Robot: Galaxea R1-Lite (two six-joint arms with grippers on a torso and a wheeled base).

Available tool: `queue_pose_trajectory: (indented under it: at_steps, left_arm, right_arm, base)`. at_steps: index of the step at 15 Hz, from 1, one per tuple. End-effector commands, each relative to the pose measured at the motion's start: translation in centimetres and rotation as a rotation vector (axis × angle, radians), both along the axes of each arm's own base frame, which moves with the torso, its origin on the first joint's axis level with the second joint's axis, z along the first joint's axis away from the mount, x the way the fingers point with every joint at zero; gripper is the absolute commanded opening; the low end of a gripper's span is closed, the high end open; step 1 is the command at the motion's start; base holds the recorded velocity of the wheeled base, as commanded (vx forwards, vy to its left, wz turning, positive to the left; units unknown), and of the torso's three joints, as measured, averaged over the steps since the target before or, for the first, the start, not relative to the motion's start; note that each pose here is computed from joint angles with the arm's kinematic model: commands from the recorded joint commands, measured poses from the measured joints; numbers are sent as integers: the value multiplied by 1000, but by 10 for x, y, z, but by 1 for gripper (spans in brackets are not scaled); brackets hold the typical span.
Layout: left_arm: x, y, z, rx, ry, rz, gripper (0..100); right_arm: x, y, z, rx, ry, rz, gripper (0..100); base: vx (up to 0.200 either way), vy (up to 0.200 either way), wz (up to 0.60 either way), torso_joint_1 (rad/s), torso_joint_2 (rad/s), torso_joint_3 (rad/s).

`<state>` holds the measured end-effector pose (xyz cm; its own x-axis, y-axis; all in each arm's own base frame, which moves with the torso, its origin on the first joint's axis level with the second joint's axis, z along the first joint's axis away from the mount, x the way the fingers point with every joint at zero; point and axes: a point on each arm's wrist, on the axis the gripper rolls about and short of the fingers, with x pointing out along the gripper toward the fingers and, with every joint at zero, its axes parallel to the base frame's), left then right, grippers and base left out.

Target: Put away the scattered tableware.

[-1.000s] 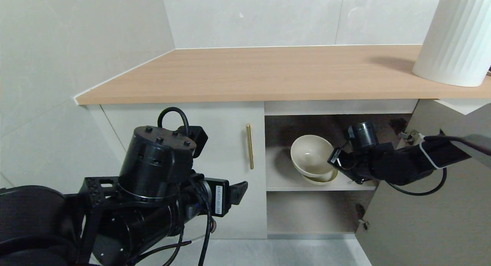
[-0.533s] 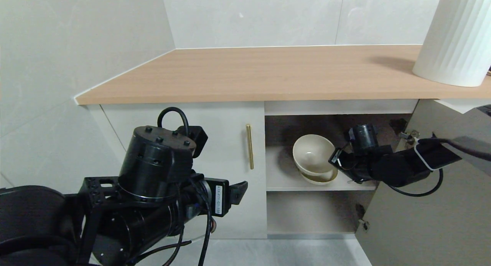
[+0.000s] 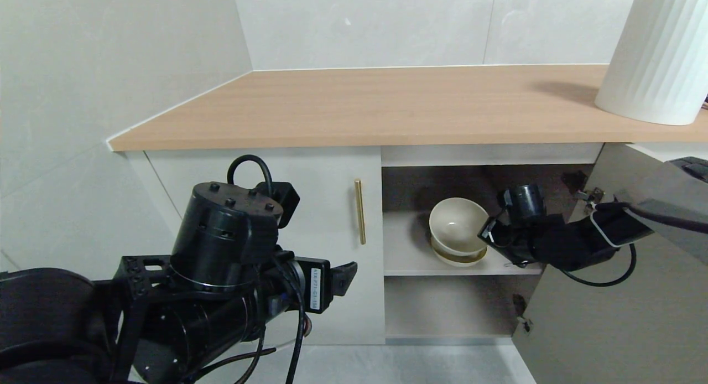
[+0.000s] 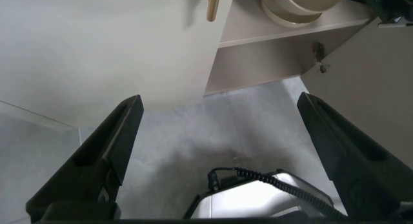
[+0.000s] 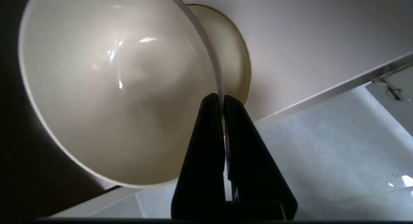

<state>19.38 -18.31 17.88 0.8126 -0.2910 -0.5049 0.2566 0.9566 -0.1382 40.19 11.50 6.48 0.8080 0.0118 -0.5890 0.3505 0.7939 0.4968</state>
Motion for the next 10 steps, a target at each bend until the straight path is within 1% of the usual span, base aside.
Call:
queue_pose_trajectory:
  at_steps: [1,10]
  left_arm:
    - [0,0,0,0,0,0,100]
    - [0,0,0,0,0,0,100]
  right_arm:
    - [3,1,-4,-3,3,-3,0]
    - [7,-1,-11,-15,15,-11,0]
  base:
    - [0,0,0,0,0,0]
    - [0,0,0,0,0,0]
